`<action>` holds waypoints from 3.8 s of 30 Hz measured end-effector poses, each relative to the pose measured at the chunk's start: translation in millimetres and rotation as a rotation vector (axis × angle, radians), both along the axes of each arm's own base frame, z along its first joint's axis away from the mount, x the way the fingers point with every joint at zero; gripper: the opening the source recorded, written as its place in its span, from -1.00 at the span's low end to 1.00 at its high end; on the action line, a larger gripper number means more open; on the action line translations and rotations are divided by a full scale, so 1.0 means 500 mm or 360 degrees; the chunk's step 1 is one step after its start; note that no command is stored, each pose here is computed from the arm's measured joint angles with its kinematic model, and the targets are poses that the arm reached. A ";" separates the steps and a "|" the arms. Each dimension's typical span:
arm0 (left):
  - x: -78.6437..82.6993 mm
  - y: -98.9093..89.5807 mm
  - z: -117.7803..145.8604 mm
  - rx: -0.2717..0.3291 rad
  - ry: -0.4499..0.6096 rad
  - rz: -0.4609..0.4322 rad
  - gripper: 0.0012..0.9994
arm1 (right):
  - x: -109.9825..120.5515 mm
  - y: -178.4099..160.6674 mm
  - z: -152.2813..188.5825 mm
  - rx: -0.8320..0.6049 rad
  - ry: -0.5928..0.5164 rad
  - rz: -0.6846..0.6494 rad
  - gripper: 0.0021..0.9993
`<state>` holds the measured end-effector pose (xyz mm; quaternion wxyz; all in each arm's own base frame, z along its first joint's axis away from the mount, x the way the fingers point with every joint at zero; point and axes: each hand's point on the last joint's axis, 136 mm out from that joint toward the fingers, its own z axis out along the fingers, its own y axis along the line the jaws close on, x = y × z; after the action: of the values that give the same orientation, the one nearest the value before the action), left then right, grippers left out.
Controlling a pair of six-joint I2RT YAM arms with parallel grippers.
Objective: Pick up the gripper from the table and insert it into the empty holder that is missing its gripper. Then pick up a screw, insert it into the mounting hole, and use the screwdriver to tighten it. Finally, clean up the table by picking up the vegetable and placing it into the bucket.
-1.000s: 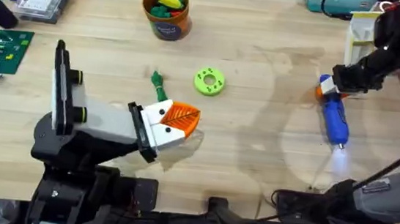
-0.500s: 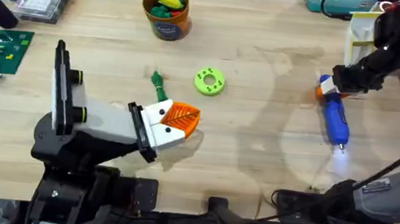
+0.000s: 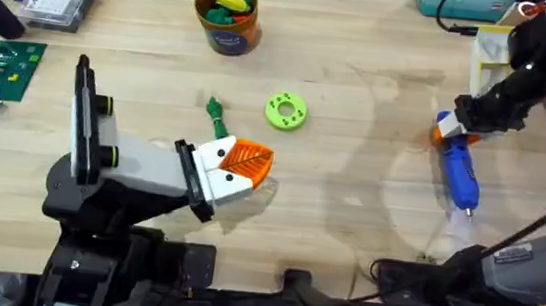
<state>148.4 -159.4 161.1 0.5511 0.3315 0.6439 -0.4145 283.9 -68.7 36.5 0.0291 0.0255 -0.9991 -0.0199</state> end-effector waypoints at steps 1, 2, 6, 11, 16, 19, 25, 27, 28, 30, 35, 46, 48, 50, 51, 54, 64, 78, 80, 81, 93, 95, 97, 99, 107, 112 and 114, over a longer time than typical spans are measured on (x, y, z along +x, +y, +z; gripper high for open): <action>0.000 0.000 0.000 0.0000 0.0000 -0.0001 -0.97 | 0.000 0.000 0.006 -0.0001 0.0000 -0.0006 -0.89; 0.000 0.000 0.000 0.0000 0.0000 -0.0001 -0.97 | 0.003 -0.001 0.015 -0.0005 -0.0017 -0.0010 -0.89; 0.000 0.000 0.000 0.0000 0.0000 -0.0001 -0.97 | 0.027 -0.007 0.074 -0.0041 -0.0163 -0.0017 -0.89; 0.000 0.000 0.000 0.0000 0.0000 -0.0001 -0.97 | 0.047 -0.012 0.168 -0.0103 -0.0407 -0.0018 -0.89; 0.000 0.000 0.000 0.0000 0.0000 -0.0001 -0.97 | 0.041 -0.011 0.240 -0.0146 -0.0579 -0.0018 -0.89; 0.000 0.000 0.000 0.0000 0.0000 -0.0001 -0.97 | 0.043 -0.010 0.280 -0.0164 -0.0675 -0.0016 -0.89; 0.000 0.000 0.000 0.0000 0.0000 -0.0001 -0.97 | 0.071 0.011 0.386 -0.0105 -0.0942 0.0014 -0.89; 0.000 0.000 0.000 0.0000 0.0000 -0.0001 -0.97 | 0.084 0.023 0.422 -0.0057 -0.1032 0.0035 -0.89; 0.000 0.000 0.000 0.0000 0.0000 -0.0001 -0.97 | 0.090 0.030 0.439 -0.0030 -0.1072 0.0047 -0.89; 0.000 0.000 0.000 0.0000 0.0000 -0.0001 -0.97 | 0.101 0.043 0.470 0.0026 -0.1150 0.0073 -0.89; 0.000 0.000 0.000 0.0000 0.0000 -0.0001 -0.97 | 0.116 0.082 0.542 0.0182 -0.1315 0.0151 -0.89; 0.000 0.000 0.000 0.0000 0.0000 -0.0001 -0.97 | 0.091 0.181 0.673 0.0431 -0.1611 0.0349 -0.89; 0.000 0.000 0.000 0.0000 0.0000 -0.0001 -0.97 | 0.086 0.202 0.697 0.0449 -0.1681 0.0398 -0.89; 0.000 0.000 0.000 0.0000 0.0000 -0.0001 -0.97 | 0.083 0.227 0.721 0.0479 -0.1751 0.0453 -0.89; 0.000 0.000 0.000 0.0000 0.0000 -0.0001 -0.97 | 0.082 0.240 0.730 0.0496 -0.1777 0.0481 -0.89; 0.000 0.000 0.000 0.0000 0.0000 -0.0001 -0.97 | 0.083 0.288 0.752 0.0570 -0.1836 0.0576 -0.89; 0.000 0.000 0.000 0.0000 0.0001 -0.0001 -0.97 | 0.064 0.448 0.840 0.0859 -0.2061 0.0858 -0.89; 0.000 0.000 0.000 0.0000 0.0001 -0.0001 -0.97 | -0.028 0.598 0.881 0.1213 -0.2084 0.1193 -0.89; 0.000 0.000 0.000 0.0000 0.0001 -0.0001 -0.97 | -0.035 0.609 0.897 0.1275 -0.2130 0.1237 -0.89; 0.000 0.000 0.000 0.0000 0.0001 -0.0001 -0.97 | -0.036 0.613 0.900 0.1299 -0.2143 0.1252 -0.89; 0.000 0.000 0.000 -0.0001 0.0001 -0.0001 -0.97 | -0.060 0.691 0.871 0.1617 -0.2152 0.1389 -0.90; 0.000 0.000 0.000 0.0000 0.0001 -0.0001 -0.97 | -0.068 0.703 0.862 0.1649 -0.2124 0.1409 -0.90; 0.000 0.000 0.000 0.0000 0.0001 -0.0001 -0.97 | -0.080 0.716 0.857 0.1677 -0.2105 0.1440 -0.90; 0.000 0.000 0.000 0.0000 0.0001 -0.0001 -0.97 | -0.096 0.733 0.858 0.1712 -0.2103 0.1488 -0.90; 0.000 0.000 0.000 -0.0001 0.0001 -0.0001 -0.97 | -0.155 0.789 0.870 0.1867 -0.2083 0.1626 -0.90; 0.000 0.000 0.000 0.0000 0.0001 -0.0001 -0.97 | -0.176 0.801 0.872 0.1923 -0.2048 0.1655 -0.90; 0.000 0.000 0.000 0.0000 0.0001 -0.0001 -0.97 | -0.185 0.803 0.872 0.1949 -0.2032 0.1676 -0.90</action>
<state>148.3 -159.4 161.1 0.5509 0.3316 0.6438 -0.4148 191.6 332.7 472.5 -0.5202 0.4765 -0.5089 -0.4933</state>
